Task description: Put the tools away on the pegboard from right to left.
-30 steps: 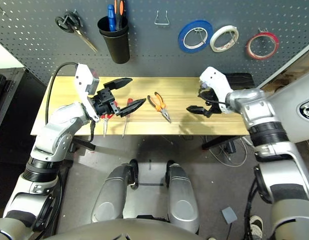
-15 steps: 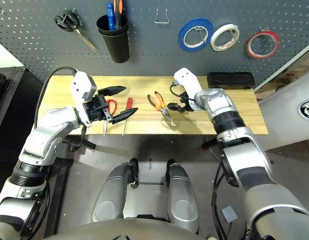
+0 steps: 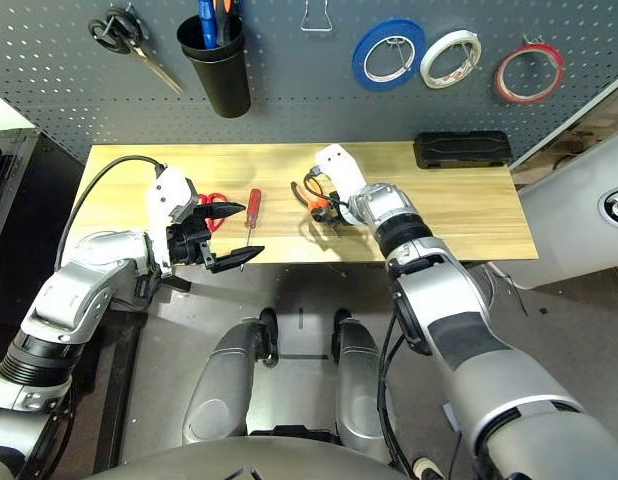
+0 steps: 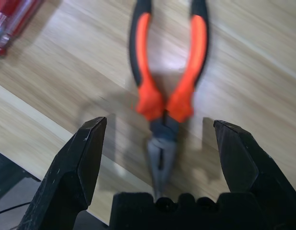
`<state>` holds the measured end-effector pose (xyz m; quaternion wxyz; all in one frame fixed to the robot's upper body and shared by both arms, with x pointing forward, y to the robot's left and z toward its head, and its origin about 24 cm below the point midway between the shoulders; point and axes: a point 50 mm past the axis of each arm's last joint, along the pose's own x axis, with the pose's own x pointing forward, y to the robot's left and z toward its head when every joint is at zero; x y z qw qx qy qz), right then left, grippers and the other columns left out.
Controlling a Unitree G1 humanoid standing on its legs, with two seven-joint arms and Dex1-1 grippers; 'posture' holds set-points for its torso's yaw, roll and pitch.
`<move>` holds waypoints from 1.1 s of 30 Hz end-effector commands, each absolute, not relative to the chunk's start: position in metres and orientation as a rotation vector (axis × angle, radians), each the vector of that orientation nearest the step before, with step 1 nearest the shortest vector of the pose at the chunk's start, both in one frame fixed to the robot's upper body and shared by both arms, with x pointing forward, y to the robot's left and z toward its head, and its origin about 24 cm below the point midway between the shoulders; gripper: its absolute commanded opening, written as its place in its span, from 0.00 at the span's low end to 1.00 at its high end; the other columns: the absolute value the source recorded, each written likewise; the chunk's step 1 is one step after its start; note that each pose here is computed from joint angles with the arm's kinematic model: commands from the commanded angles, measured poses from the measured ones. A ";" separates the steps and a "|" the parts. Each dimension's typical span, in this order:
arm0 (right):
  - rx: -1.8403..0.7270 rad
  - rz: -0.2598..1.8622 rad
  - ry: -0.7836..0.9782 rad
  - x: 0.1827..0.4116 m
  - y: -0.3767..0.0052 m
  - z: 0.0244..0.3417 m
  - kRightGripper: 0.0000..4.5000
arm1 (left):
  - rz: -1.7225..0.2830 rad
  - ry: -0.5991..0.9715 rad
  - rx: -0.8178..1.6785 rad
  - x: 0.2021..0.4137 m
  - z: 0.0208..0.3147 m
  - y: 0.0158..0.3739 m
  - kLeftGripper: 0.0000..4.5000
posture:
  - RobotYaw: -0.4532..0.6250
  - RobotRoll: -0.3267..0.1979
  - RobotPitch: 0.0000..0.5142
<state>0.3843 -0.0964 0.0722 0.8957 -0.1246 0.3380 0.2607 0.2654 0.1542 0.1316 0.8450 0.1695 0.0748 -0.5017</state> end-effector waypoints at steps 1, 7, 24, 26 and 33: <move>-0.258 0.507 0.729 0.381 -0.095 0.062 1.00 | -1.063 0.177 0.340 0.260 0.129 0.155 1.00 | 0.46 0.62 0.71; -0.278 0.466 0.709 0.383 -0.094 0.061 1.00 | -1.050 0.202 0.346 0.257 0.126 0.159 1.00 | 0.46 0.62 0.70; -0.309 0.452 0.737 0.376 -0.085 0.045 1.00 | -0.999 0.234 0.349 0.251 0.124 0.169 1.00 | 0.51 0.62 0.70; -0.318 0.458 0.743 0.374 -0.082 0.042 1.00 | -0.999 0.236 0.350 0.249 0.124 0.169 1.00 | 0.51 0.62 0.70; -0.318 0.475 0.727 0.373 -0.074 0.044 0.64 | -0.991 0.230 0.344 0.245 0.126 0.166 1.00 | 0.55 0.62 0.65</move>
